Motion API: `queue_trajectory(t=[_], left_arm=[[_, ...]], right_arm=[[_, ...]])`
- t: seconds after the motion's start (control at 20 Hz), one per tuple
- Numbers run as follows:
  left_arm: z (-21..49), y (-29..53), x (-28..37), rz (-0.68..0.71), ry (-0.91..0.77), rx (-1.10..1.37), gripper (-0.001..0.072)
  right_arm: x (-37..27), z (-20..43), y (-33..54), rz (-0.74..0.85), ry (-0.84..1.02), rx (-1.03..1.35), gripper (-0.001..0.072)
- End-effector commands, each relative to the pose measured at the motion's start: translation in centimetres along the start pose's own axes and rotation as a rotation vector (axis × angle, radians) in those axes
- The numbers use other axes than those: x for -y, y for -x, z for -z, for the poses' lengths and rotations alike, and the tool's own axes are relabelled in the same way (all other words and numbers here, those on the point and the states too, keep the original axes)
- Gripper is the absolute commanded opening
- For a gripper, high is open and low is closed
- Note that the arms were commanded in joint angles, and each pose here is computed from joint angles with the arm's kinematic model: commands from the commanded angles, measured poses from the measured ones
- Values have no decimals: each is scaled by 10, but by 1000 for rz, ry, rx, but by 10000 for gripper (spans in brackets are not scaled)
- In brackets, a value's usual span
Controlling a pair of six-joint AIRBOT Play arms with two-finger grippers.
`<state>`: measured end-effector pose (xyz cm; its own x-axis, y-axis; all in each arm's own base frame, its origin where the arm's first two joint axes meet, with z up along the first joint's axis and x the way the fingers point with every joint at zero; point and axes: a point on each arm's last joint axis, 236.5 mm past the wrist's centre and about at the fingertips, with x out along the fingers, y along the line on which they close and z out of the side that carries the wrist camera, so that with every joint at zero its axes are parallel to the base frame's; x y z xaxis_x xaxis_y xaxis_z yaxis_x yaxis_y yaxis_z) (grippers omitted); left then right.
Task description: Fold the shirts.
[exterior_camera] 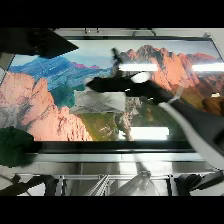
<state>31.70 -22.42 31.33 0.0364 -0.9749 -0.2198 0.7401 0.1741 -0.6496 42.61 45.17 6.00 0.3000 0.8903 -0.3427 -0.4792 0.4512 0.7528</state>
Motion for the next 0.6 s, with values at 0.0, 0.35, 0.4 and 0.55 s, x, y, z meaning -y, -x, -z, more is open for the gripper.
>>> queue_trajectory(t=[0.0, 0.35, 0.4, 0.55], left_arm=[[29, 10, 31, -12, -6, -7, 9], [63, 16, 22, -73, 71, 77, 10], [62, 22, 17, -97, 70, 103, 10], [63, 42, 0, -161, 104, 167, 17]], right_arm=[[-13, 43, -78, -42, 48, -62, 422], [8, 29, 13, -75, -69, -324, 332], [18, 25, 33, -25, -60, -359, 332], [74, 22, 114, 251, -84, -472, 335]])
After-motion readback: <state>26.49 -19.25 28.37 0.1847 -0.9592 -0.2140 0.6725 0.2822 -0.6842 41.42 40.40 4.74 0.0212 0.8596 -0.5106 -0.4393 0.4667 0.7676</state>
